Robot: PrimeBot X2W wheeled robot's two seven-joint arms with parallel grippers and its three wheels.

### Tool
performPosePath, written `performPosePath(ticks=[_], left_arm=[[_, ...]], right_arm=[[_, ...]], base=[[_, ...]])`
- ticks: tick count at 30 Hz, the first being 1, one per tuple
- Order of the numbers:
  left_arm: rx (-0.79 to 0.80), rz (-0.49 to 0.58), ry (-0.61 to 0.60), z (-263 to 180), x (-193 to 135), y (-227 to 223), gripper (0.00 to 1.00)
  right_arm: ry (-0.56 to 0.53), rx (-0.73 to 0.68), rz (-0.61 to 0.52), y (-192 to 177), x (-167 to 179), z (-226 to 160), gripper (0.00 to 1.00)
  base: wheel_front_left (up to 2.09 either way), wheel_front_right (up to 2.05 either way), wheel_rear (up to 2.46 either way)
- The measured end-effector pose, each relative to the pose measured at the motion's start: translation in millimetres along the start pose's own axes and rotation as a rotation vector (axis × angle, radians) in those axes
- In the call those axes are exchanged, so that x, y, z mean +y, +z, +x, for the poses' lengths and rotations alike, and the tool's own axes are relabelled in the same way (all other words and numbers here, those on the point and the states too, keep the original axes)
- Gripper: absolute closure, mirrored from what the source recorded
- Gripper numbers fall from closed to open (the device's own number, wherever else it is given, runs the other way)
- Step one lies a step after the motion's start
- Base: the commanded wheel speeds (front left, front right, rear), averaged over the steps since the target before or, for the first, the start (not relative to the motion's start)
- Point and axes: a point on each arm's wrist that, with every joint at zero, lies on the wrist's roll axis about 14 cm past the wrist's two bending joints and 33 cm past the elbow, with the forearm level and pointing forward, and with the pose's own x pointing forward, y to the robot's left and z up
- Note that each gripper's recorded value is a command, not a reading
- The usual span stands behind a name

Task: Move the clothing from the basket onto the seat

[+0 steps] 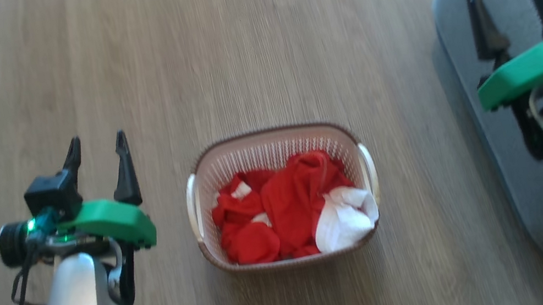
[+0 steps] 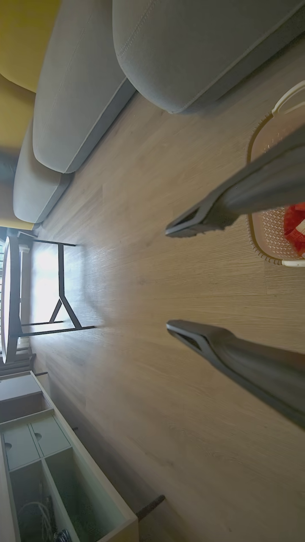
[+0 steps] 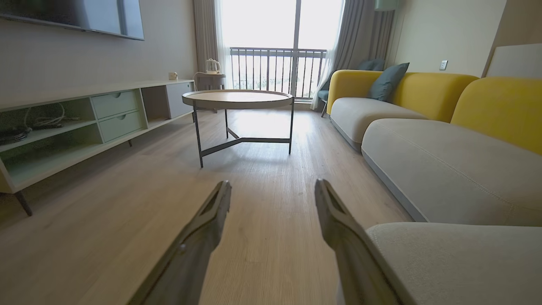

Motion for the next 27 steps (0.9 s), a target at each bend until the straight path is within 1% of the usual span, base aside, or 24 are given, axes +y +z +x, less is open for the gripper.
performPosePath(ticks=[5,12,20,27], left_arm=[[0.045,-0.041,-0.050,23,-16,-22,0.00],[0.152,-0.094,-0.148,51,-48,-73,0.00],[0.279,-0.155,-0.288,71,-95,-138,0.00],[0.390,-0.162,-0.424,78,-134,-195,0.00]], right_arm=[[-0.008,-0.015,0.003,-9,-9,18,0.00],[-0.010,-0.045,-0.002,-27,-23,49,0.00],[-0.013,-0.013,0.001,-73,-35,69,0.00],[-0.015,0.029,-0.001,-113,-45,77,0.00]], base=[[0.00,0.00,0.00],[0.00,0.00,0.00],[0.00,0.00,0.00],[0.00,0.00,0.00]])
